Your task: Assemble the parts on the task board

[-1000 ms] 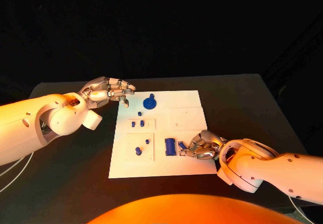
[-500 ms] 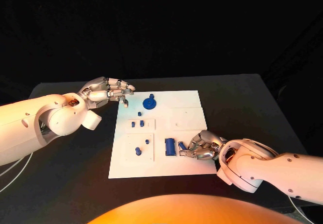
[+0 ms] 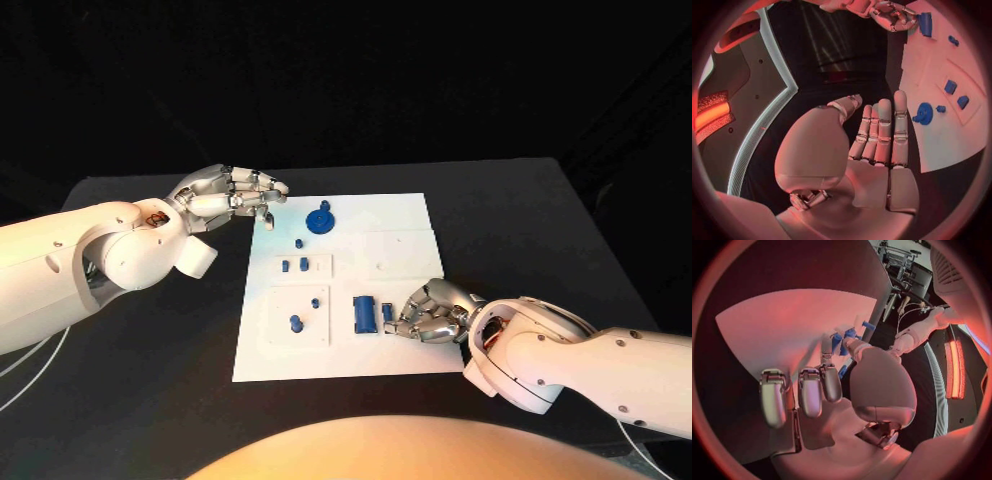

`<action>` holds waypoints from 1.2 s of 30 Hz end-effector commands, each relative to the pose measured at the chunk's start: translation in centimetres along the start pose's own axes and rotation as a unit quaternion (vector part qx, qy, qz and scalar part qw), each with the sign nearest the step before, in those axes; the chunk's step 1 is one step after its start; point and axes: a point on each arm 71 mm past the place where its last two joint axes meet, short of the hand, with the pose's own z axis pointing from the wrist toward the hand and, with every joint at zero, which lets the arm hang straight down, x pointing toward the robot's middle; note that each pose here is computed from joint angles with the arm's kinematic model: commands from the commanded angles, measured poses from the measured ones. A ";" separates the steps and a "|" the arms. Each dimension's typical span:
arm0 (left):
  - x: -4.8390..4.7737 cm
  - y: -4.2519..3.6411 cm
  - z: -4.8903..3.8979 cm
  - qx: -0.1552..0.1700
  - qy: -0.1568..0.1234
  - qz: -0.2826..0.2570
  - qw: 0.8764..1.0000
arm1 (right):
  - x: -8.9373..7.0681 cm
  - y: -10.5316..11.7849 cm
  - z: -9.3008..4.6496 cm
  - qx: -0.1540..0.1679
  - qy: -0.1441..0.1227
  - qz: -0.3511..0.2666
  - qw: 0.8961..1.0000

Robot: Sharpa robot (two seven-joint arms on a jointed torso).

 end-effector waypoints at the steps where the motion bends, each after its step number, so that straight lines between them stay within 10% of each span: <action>1: 0.18 -0.10 0.03 0.003 0.007 -0.002 1.000 | 0.1 0.1 0.0 -0.012 0.006 -0.003 1.000; 36: 0.17 -0.06 0.04 0.001 0.007 -0.002 1.000 | 0.0 -0.3 0.1 -0.010 0.013 -0.023 1.000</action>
